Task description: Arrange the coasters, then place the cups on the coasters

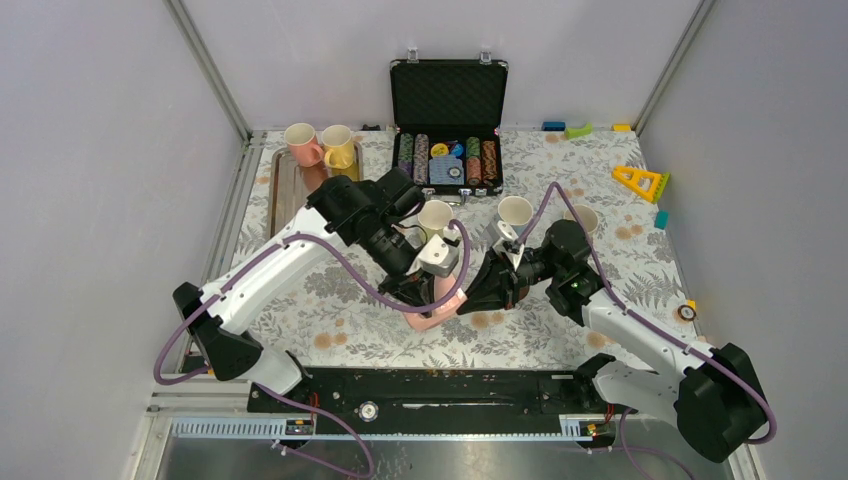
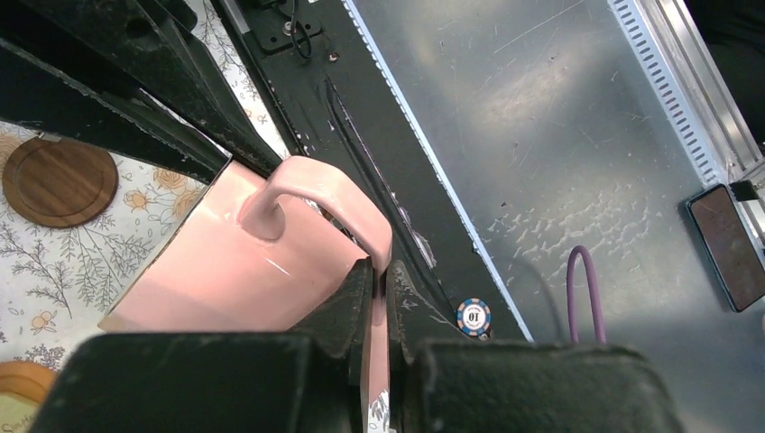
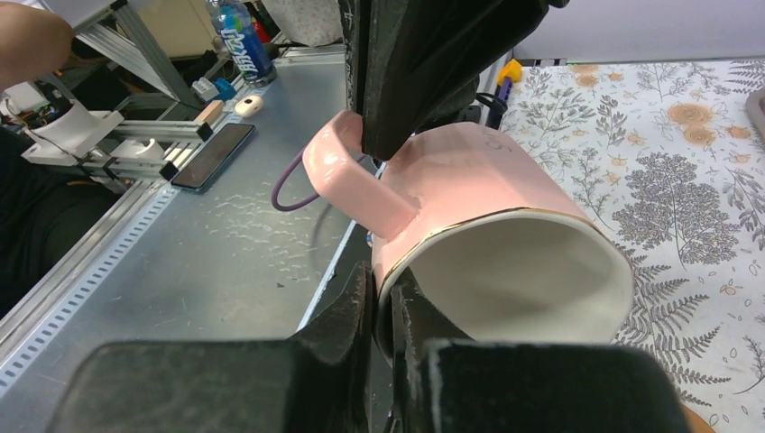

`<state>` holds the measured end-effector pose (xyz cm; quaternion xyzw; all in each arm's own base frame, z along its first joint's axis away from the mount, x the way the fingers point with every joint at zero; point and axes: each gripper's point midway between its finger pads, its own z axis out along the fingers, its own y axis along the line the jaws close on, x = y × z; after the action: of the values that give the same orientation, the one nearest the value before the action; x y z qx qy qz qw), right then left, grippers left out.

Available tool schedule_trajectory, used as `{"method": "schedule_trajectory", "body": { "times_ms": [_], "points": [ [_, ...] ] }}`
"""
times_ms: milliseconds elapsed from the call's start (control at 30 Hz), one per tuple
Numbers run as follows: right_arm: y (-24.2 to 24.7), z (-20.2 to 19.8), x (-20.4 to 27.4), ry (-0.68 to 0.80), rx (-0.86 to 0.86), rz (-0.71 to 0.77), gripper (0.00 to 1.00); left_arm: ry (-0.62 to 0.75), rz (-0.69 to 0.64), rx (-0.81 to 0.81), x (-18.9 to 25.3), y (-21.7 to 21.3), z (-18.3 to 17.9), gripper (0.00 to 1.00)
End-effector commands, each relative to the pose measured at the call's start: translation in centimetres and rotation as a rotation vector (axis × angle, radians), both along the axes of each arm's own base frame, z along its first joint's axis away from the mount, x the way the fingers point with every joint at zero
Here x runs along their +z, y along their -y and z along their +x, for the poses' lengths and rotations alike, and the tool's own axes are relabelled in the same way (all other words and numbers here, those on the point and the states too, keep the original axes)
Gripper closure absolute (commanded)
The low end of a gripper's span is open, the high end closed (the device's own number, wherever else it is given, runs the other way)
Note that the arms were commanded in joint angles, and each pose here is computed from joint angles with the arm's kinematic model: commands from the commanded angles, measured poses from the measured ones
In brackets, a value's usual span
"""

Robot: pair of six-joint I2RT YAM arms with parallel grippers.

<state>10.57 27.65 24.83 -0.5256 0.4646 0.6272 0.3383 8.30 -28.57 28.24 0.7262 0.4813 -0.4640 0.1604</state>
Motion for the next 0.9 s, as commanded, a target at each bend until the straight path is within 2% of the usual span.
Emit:
{"method": "schedule_trajectory", "body": {
  "times_ms": [0,67,133,200,233,367,467,600,767,867],
  "points": [
    [0.1,-0.2,1.4,0.027,0.011,0.017,1.00,0.063,-0.117,0.017,2.7,1.4,0.6,0.96],
    [0.1,0.2,1.5,0.009,-0.006,-0.003,1.00,0.081,-0.098,0.056,2.4,1.4,1.2,0.67],
    [0.1,0.7,1.5,0.007,-0.023,-0.028,1.00,0.102,-0.078,0.100,2.1,1.3,1.8,0.47],
    [0.3,1.1,0.8,0.025,-0.043,-0.075,1.00,0.130,-0.069,0.140,2.1,1.1,2.3,0.13],
    [0.4,1.4,0.8,0.056,-0.060,-0.103,1.00,0.143,-0.063,0.160,2.1,1.0,2.6,0.04],
    [1.3,3.4,-1.6,0.116,-0.198,-0.260,1.00,0.192,-0.050,0.296,1.8,1.2,4.6,0.01],
    [2.8,6.1,-3.6,0.197,-0.358,-0.405,1.00,0.249,-0.025,0.467,0.9,1.5,7.6,0.01],
    [6.0,7.4,-5.6,0.300,-0.448,-0.600,1.00,0.325,0.002,0.661,-0.6,1.2,11.2,0.01],
    [11.9,8.6,-7.1,0.409,-0.539,-0.928,1.00,0.346,-0.019,0.744,-0.2,0.4,12.4,0.01],
    [14.9,8.2,-7.7,0.459,-0.573,-1.048,1.00,0.352,-0.035,0.787,0.1,-0.7,12.8,0.01]
  ]
}}
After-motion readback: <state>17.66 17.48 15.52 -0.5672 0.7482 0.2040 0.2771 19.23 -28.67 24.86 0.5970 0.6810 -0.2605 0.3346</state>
